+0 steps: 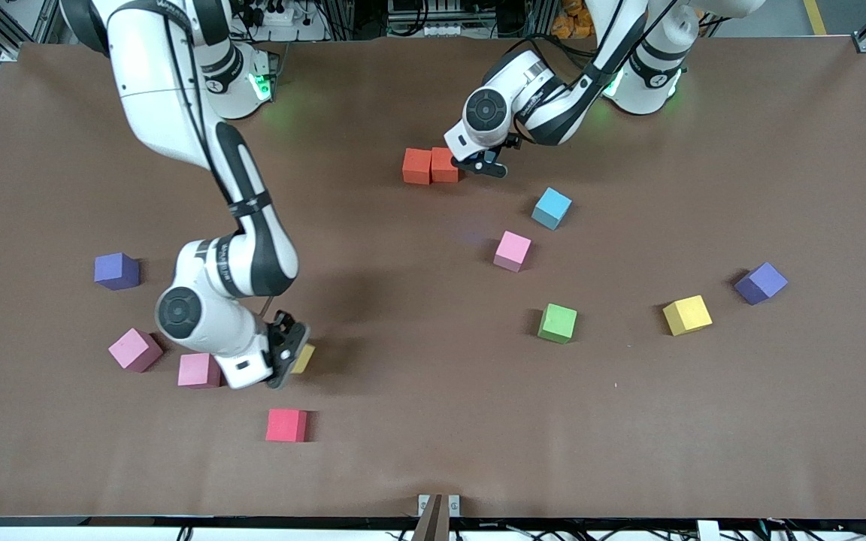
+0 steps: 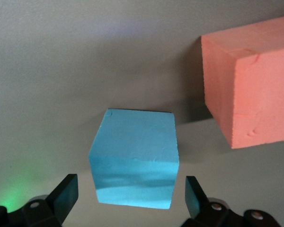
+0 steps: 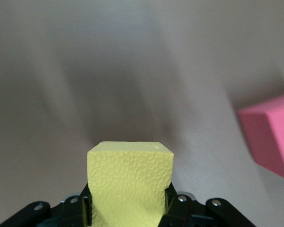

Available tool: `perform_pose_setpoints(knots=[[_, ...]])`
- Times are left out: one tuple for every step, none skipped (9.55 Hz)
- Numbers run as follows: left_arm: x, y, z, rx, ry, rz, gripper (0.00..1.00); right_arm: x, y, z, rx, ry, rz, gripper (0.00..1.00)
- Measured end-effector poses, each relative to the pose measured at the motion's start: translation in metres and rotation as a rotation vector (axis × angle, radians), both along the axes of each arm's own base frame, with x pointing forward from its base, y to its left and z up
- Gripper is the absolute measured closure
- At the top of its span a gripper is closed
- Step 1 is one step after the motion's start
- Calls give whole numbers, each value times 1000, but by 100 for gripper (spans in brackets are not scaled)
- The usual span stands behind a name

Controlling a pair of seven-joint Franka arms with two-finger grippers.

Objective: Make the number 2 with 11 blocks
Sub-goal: 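Carry the yellow cube with the right gripper to the orange cubes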

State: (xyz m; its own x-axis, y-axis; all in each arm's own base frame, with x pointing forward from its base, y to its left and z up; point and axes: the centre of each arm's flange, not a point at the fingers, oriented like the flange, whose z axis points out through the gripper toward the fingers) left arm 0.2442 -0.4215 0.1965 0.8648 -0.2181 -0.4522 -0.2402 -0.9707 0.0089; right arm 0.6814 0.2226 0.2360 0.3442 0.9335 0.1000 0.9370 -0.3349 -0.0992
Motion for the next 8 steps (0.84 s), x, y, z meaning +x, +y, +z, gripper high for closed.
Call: perform_pose_setpoints(knots=[[0,0,1,13,-7,29,3,-10,12,10,2,38,40,45],[0,-2,5,24,-20,64,3,-23,19,22,-2,54,65,45],[-3,-7,12,28,-44,100,3,-43,25,32,-13,62,82,45],[-8,-10,17,11,-81,134,3,-64,32,40,-16,67,96,45],[-21,-10,17,-10,-117,153,3,-84,35,43,-9,64,108,45],[-32,-7,14,-12,-131,152,3,-103,36,40,-1,52,126,45],[-39,-3,12,-8,-136,145,3,-124,40,33,2,36,152,45],[-43,0,13,-4,-142,140,3,-146,46,27,5,16,178,45]])
